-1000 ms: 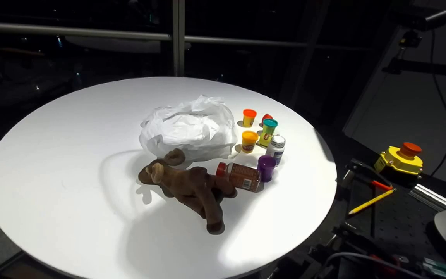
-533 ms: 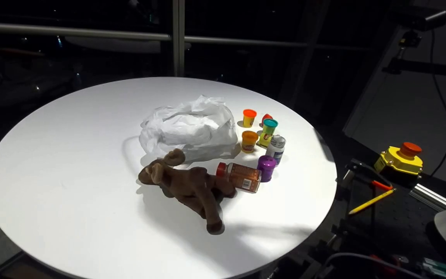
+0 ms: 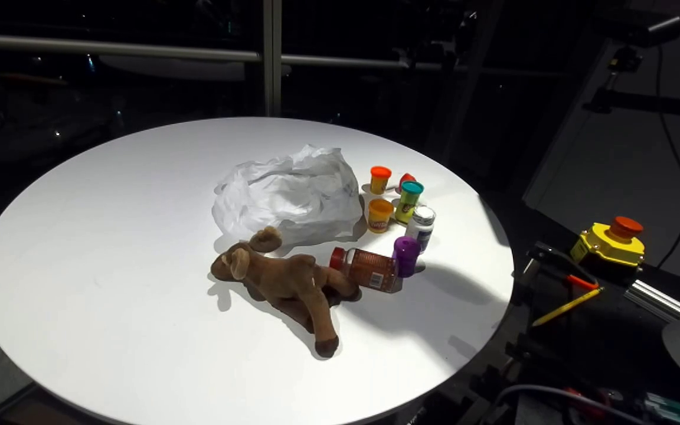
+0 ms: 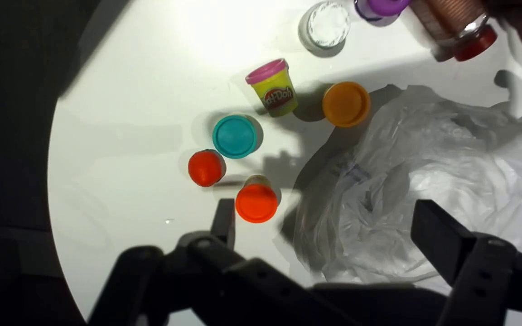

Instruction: Put all the contents in the white plastic bag

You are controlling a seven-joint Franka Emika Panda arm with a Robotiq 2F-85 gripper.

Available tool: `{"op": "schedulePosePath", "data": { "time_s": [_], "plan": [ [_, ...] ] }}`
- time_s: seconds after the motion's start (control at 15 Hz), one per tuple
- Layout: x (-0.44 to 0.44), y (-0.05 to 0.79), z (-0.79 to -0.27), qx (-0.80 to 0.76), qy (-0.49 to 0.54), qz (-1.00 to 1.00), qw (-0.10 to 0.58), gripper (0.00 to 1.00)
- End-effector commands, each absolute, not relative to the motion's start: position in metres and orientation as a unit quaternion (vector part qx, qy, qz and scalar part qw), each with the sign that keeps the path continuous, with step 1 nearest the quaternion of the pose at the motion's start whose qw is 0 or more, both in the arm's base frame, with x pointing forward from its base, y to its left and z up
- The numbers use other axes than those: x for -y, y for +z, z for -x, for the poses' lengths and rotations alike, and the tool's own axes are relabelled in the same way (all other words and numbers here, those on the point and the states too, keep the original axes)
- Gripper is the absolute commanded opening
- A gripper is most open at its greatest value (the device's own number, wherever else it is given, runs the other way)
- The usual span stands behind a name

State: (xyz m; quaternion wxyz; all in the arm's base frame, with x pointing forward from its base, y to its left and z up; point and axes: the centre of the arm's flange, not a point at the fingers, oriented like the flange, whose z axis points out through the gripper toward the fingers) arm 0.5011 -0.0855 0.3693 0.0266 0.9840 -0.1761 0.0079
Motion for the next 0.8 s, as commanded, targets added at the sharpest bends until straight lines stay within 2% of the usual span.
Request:
{"op": "schedulePosePath", "data": {
  "time_s": [0.0, 0.4, 0.73],
  "plan": [
    [0.100, 0.313, -0.528, 0.208, 0.028, -0.977, 0.041, 1.00],
    [0.130, 0.233, -0.551, 0.258, 0.049, -0.964, 0.034, 1.00],
    [0.147, 0.199, -0.570, 0.295, 0.052, -0.954, 0.014, 1.00]
  ]
}}
